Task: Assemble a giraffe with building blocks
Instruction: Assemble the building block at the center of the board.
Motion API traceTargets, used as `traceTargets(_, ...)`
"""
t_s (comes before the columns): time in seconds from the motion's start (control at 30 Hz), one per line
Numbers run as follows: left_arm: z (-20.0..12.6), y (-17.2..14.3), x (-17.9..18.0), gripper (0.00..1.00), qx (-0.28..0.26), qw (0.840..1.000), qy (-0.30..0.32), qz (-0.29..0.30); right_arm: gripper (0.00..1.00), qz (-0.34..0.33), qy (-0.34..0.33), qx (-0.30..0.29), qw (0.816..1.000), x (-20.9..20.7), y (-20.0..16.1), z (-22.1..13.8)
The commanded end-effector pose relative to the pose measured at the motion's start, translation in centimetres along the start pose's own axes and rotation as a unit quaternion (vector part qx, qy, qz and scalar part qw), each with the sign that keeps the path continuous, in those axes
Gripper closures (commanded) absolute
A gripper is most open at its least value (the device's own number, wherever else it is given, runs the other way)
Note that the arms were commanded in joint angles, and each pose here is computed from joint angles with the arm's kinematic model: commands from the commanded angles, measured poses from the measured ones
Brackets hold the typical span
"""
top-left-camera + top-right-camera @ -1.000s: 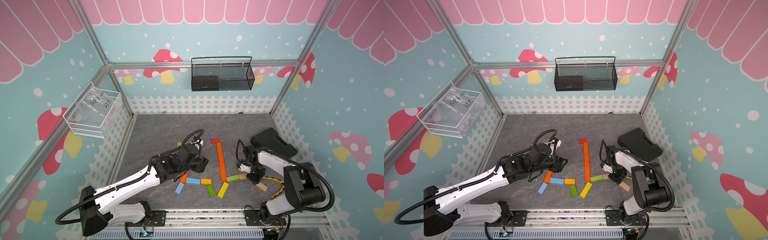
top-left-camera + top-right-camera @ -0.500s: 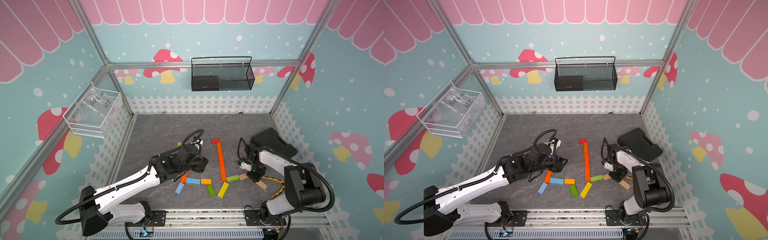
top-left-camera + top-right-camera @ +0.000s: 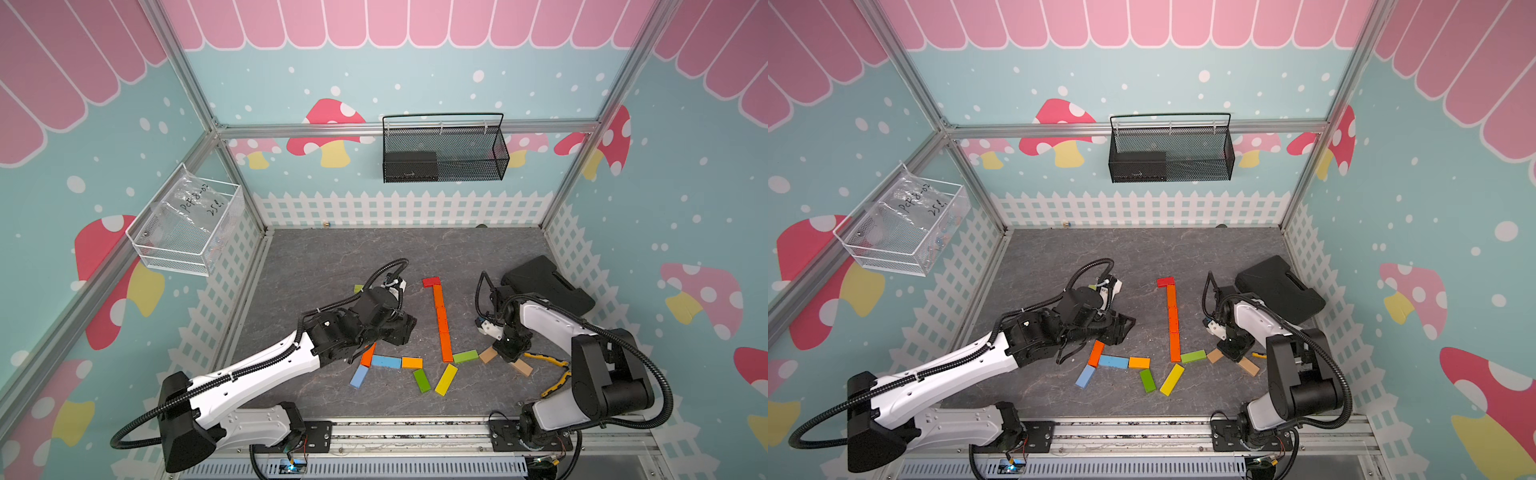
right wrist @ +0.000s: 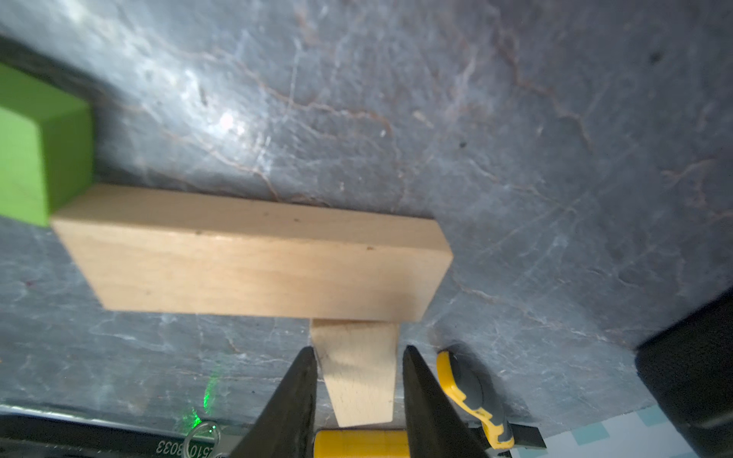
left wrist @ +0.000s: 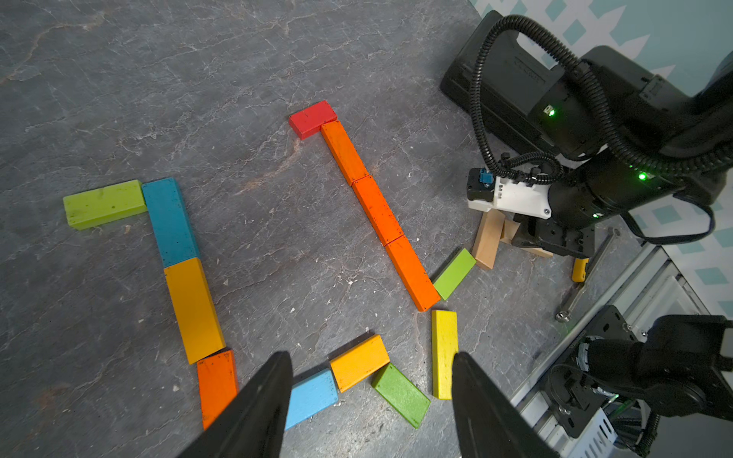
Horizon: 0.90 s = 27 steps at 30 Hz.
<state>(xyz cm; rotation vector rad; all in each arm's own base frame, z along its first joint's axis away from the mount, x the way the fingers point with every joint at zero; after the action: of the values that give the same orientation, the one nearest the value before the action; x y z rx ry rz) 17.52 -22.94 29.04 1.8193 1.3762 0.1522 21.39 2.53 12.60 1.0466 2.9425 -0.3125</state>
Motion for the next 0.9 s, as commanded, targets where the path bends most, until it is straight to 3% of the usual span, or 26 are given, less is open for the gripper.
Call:
traceTargets(0.0,-0.2,0.0,0.4,0.33,-0.004,1.0,0.008,0.004,0.58,0.001,0.005,-0.011,1.0,0.1,-0.2,-0.4)
traceTargets(0.27,-0.2,0.0,0.4,0.33,-0.005,1.0,0.009,0.004,0.46,-0.001,0.011,-0.02,1.0,0.3,-0.4,-1.1)
traceTargets(0.53,0.0,0.1,0.5,0.33,-0.002,1.0,0.011,0.002,0.45,0.004,-0.022,-0.089,0.996,-0.3,-0.2,-5.5)
traceTargets(0.7,0.3,0.0,0.5,0.33,0.003,1.0,0.011,0.002,0.45,-0.092,-0.066,-0.107,0.988,0.6,-0.3,-7.6)
traceTargets(0.87,0.7,0.1,0.4,0.33,0.01,1.0,0.01,0.0,0.42,-0.216,-0.156,-0.13,0.955,1.8,0.4,-7.7)
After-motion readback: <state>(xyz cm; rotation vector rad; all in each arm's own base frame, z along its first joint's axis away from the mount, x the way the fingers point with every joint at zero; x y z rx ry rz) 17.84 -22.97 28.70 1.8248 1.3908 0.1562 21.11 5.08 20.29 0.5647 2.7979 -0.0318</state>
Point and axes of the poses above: each gripper's point midway between its finger pads, its own z axis out along the fingers, its own x axis along the line the jaws close on, y = z × x, the point moved 10 cm from there along -z, back along the fingers, and after that the axes turned 7 degrees about -z, right-handed, at the moved point
